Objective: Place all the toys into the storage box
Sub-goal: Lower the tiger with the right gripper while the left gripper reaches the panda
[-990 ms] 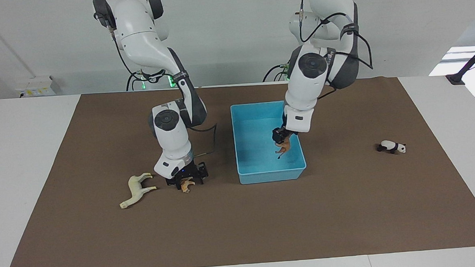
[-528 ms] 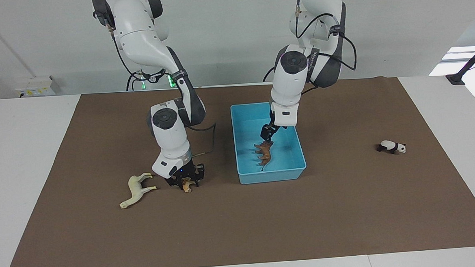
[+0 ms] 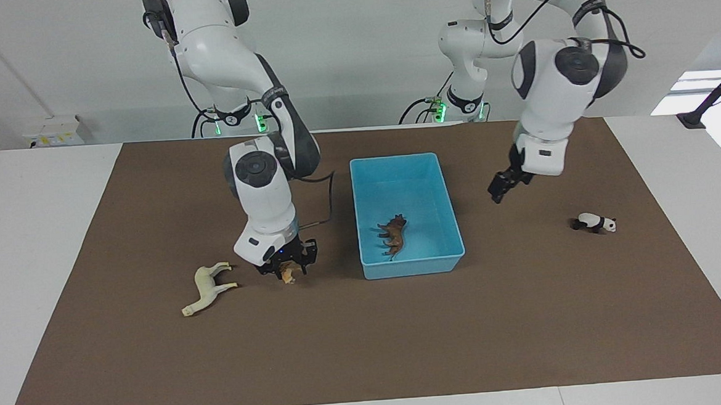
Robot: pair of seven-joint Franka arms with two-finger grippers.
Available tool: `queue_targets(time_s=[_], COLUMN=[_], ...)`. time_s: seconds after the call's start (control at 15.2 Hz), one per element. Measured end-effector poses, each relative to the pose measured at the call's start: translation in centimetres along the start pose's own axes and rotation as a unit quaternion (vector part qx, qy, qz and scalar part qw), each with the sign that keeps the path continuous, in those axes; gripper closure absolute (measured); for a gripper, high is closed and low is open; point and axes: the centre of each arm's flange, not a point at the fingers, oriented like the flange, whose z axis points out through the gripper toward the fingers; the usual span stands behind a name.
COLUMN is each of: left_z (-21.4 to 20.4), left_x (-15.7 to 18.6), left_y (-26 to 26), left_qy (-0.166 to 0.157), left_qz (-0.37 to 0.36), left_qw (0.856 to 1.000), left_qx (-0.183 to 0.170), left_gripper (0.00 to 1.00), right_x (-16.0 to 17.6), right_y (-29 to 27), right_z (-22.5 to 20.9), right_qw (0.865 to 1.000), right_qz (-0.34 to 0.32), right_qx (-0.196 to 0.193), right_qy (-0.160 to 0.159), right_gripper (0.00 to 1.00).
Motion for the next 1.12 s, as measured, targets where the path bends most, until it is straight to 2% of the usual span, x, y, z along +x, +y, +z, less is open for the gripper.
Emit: queue_targets(time_s=[0.13,0.33,0.53,0.73,0.79,1.06,1.12], left_z=[0.4,1.9,5.6,8.6,9.2,12.1,12.6], left_x=[3.2,5.7,7.0,8.1,8.2,7.0,6.8], left_y=[-6.7,-13.5,-17.1,-19.9,-20.4,-20.0,-20.0], left_qy=[0.005,0.021,0.043,0.057,0.063,0.084,0.088], left_qz=[-0.018,-0.085,-0.174,-0.261,-0.284,-0.327,-0.333], left_qw=[1.0,0.996,0.984,0.963,0.956,0.94,0.937], left_qx=[-0.003,-0.009,-0.018,-0.026,-0.031,-0.047,-0.049], left_gripper=[0.0,0.0,0.0,0.0,0.0,0.0,0.0], right_x=[-0.2,-3.1,-7.3,-8.4,-8.2,-7.8,-7.6], right_y=[-4.8,-17.3,-27.0,-29.9,-29.7,-27.8,-27.2], right_z=[-5.1,-9.6,-8.5,-4.2,-3.2,-3.2,-3.8], right_qw=[1.0,0.999,0.999,0.998,0.998,0.998,0.998], right_qz=[0.018,0.04,0.034,0.041,0.044,0.059,0.064], right_qx=[0.004,0.022,0.032,0.036,0.032,0.01,0.006], right_qy=[-0.013,0.006,0.012,0.016,0.013,-0.008,-0.011], right_gripper=[0.43,0.43,0.43,0.43,0.38,0.01,0.0])
